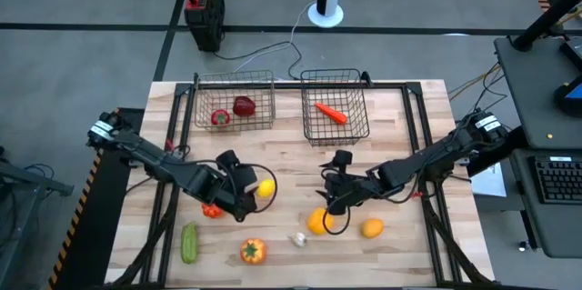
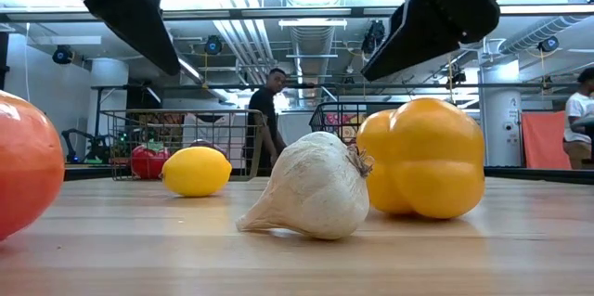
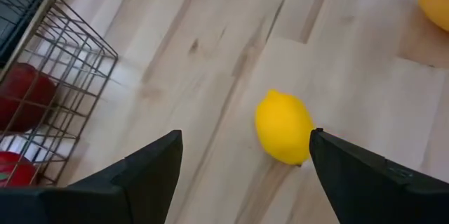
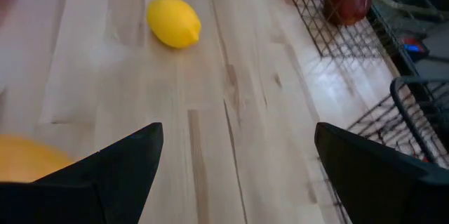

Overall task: Sort produce into baskets
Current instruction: Put the lemon into the gold wire basket

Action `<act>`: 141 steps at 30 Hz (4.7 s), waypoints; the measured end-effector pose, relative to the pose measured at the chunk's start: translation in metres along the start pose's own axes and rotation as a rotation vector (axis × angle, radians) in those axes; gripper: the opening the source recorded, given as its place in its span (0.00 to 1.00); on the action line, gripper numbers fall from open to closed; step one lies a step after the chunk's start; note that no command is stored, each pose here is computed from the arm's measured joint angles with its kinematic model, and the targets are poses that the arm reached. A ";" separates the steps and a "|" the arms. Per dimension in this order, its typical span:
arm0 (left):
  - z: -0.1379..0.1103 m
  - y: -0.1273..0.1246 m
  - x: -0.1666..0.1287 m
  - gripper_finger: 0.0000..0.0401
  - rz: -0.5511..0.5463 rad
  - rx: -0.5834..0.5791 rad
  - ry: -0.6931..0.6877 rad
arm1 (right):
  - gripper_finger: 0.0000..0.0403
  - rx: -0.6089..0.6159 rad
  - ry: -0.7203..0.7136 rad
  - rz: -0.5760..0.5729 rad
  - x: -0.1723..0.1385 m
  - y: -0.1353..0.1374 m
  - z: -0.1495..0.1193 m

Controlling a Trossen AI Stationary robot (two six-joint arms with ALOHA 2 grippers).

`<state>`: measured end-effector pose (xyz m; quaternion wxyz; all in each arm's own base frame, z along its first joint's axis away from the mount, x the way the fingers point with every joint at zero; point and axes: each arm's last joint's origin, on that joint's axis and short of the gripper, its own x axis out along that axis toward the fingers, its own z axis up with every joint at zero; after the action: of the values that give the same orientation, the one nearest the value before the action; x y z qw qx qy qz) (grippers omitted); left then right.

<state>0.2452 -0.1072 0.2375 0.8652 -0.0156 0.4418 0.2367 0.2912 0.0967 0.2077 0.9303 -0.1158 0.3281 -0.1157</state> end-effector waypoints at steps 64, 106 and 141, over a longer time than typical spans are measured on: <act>-0.015 -0.014 0.034 0.73 -0.022 -0.079 -0.110 | 0.90 0.051 -0.180 0.044 -0.004 -0.001 0.021; -0.024 -0.035 0.060 0.74 -0.039 0.030 0.005 | 0.90 0.032 -0.325 0.027 -0.002 -0.002 0.031; -0.028 -0.033 0.063 0.84 0.002 0.080 -0.018 | 0.90 0.036 -0.312 0.022 0.000 -0.004 0.027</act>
<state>0.2697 -0.1180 0.1660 0.8688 0.0213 0.4431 0.2198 0.3083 0.0967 0.2293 0.9731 -0.1122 0.1786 -0.0922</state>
